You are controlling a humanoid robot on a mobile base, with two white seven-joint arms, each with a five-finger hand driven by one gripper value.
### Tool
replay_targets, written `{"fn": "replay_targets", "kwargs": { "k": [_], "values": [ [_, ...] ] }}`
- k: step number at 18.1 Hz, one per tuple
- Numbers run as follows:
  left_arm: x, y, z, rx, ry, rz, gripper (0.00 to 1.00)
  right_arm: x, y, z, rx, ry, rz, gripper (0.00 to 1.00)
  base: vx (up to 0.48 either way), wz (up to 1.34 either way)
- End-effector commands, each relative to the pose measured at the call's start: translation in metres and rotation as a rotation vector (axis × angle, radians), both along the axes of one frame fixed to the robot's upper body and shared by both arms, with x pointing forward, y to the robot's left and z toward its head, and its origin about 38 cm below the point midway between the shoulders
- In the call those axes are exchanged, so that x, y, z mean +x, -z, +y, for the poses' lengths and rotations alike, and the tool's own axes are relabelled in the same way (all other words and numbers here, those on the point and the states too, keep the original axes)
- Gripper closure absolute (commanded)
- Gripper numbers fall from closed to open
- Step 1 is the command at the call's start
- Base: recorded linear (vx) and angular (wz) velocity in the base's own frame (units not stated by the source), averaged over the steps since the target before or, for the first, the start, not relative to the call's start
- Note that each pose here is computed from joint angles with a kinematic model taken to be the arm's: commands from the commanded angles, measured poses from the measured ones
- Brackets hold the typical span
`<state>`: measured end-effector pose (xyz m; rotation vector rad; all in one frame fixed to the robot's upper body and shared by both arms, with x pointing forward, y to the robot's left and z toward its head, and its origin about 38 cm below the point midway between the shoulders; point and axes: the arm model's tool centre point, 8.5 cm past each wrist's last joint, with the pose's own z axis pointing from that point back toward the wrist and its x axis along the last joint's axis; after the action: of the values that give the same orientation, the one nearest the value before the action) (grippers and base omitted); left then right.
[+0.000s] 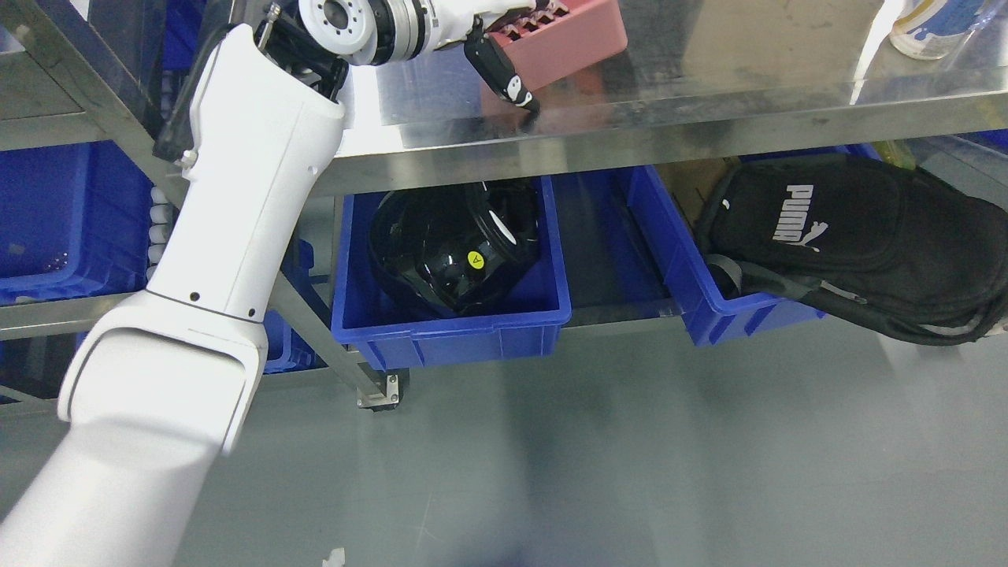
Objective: Place storage box into left shelf container
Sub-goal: 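Close the left hand fingers on the pink box's near edge, then pull the pink box off the shelf and lower it with the left hand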
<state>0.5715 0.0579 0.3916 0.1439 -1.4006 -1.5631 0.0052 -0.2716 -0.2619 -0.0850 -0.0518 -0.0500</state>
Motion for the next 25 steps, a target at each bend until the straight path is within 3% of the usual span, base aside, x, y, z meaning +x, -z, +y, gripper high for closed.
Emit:
{"fn": "replay_targets", "kwargs": {
  "k": [1, 5, 9, 10, 17, 25],
  "values": [
    [0.009, 0.02, 0.009, 0.057, -0.034, 0.027, 0.26, 0.008, -0.001, -0.012, -0.025, 0.02, -0.023, 0.0, -0.004, 0.08],
    [0.012, 0.009, 0.018, -0.011, -0.042, -0.002, 0.48, 0.009, -0.001, -0.012, -0.023, 0.02, -0.023, 0.0, 0.005, 0.0],
    [0.012, -0.013, 0.037, -0.136, 0.001, -0.081, 0.97, 0.008, -0.001, -0.012, -0.023, 0.02, -0.022, 0.0, 0.0, 0.0],
    [0.012, -0.019, 0.044, -0.173, 0.005, -0.101, 1.0, 0.009, -0.001, -0.012, -0.025, 0.02, -0.023, 0.0, 0.0, 0.0],
    [0.015, -0.018, 0.087, -0.399, -0.018, -0.171, 1.0, 0.008, -0.001, -0.012, -0.025, 0.02, -0.022, 0.0, 0.0, 0.0],
    [-0.008, -0.009, 0.098, -0.794, 0.097, -0.336, 0.98, 0.008, -0.001, -0.012, -0.023, 0.02, -0.022, 0.0, 0.0, 0.0]
  ]
}}
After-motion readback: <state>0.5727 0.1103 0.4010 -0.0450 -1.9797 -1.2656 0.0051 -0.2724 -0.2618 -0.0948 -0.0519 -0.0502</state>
